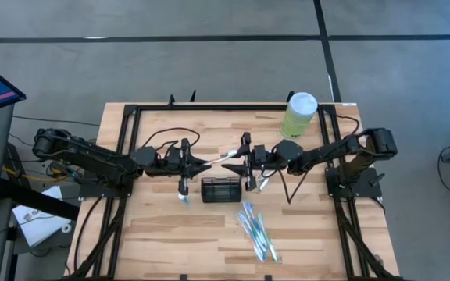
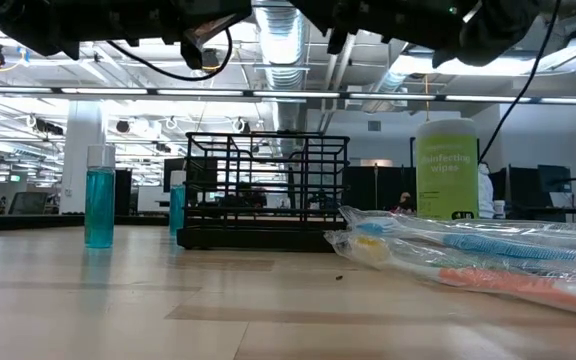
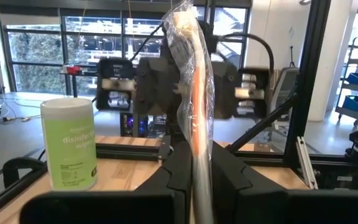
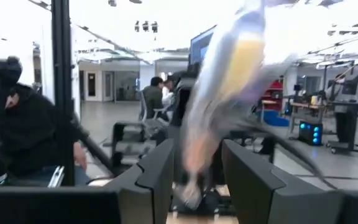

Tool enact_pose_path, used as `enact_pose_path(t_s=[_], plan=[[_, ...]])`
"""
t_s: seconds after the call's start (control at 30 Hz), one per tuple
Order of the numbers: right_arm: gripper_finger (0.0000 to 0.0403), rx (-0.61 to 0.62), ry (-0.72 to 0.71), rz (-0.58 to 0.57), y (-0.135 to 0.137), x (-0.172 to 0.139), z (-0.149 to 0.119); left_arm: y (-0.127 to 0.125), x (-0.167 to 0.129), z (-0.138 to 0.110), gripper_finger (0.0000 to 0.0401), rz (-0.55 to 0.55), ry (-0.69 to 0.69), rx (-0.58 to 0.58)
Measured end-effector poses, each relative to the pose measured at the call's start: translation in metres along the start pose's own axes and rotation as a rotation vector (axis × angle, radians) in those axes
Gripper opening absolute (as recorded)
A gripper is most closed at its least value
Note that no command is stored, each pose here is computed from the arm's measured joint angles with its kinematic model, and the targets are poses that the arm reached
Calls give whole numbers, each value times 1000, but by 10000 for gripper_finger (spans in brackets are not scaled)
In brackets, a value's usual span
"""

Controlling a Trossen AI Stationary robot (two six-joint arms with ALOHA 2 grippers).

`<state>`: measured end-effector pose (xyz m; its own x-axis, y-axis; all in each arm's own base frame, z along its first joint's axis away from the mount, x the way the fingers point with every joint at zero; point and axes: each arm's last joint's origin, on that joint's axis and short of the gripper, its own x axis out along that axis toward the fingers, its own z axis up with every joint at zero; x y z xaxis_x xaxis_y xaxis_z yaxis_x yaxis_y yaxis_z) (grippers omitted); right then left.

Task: Pick & Place toothbrushing station
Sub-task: Put the orange toothbrush into the mesh

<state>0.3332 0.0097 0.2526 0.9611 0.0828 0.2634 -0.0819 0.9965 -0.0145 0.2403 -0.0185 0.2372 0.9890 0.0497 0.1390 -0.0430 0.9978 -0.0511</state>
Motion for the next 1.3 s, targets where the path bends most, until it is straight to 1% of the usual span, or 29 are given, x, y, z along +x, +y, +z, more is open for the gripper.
enact_pose_path(t_s=[0.27,0.37,0.43,0.57,0.6,0.9,1.17,1.3], plan=[[127,-5,-34,25,1,6,9,0,0,0,20,0,0,0],[115,-4,-38,50,1,7,11,0,0,0,20,0,0,0],[94,-4,-37,52,1,7,11,0,0,0,20,0,1,-1],[24,-21,-36,54,1,7,11,0,0,0,22,2,1,-1],[15,-35,-34,55,1,7,10,0,0,0,24,2,1,-1],[7,-37,10,55,1,7,6,0,0,0,64,4,4,-2],[5,-22,56,53,1,7,2,0,0,-1,81,11,11,-1],[5,-15,102,48,1,4,5,1,-1,-3,95,20,45,6]])
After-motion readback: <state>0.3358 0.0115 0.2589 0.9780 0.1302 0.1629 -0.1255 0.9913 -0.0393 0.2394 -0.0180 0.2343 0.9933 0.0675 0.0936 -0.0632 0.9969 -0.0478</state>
